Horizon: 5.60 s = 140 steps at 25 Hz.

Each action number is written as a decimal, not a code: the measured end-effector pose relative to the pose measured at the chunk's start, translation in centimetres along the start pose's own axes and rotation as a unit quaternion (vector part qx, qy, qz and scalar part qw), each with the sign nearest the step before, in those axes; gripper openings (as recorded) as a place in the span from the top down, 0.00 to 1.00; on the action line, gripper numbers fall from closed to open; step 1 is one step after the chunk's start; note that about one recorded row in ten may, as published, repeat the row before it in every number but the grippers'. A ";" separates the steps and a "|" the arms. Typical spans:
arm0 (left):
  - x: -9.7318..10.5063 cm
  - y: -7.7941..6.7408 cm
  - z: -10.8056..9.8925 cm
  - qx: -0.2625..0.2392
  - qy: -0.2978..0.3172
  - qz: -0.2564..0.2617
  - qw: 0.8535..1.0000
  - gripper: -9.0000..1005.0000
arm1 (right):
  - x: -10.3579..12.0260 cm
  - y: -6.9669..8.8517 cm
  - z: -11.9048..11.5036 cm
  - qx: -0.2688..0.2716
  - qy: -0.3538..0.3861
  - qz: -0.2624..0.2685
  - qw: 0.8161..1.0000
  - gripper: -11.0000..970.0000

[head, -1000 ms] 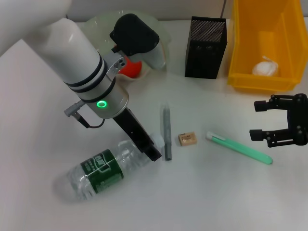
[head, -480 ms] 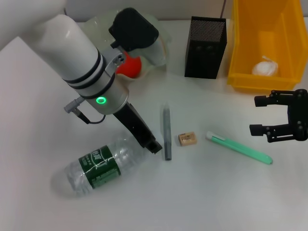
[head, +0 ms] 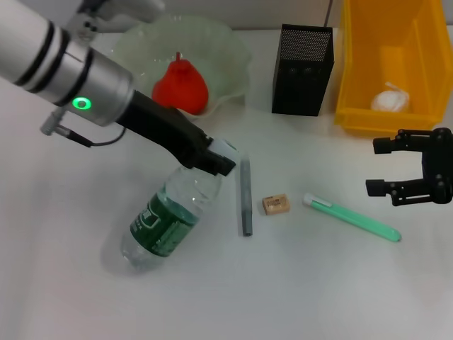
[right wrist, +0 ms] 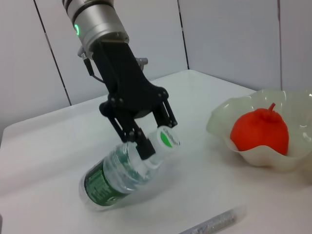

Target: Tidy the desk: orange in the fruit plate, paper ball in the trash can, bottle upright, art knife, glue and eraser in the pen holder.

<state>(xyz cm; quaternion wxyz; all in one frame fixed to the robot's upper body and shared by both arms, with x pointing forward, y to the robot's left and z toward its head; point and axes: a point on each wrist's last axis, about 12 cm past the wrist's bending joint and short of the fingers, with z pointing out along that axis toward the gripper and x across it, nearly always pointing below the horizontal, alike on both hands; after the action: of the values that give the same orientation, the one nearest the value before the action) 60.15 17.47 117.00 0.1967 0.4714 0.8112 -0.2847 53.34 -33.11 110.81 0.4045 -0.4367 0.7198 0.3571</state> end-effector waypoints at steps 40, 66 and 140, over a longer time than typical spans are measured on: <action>8.2 2.3 -7.9 -0.094 -0.221 0.027 0.970 0.55 | -0.6 -0.1 0.4 -0.009 -0.003 0.000 1.000 0.14; 10.4 4.1 -7.8 -0.179 -0.244 0.005 0.953 0.54 | -0.9 -0.2 0.5 -0.009 -0.007 -0.002 1.000 0.14; 19.2 -3.5 4.3 0.008 -0.329 0.101 0.939 0.20 | -16.2 1.0 14.0 0.062 0.463 0.000 0.884 0.14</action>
<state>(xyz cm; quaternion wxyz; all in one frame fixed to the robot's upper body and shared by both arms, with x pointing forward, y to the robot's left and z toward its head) 48.10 25.84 103.38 0.4767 0.4328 0.6471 -0.4084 60.96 -15.14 119.57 0.0514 -0.5264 0.8459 0.0688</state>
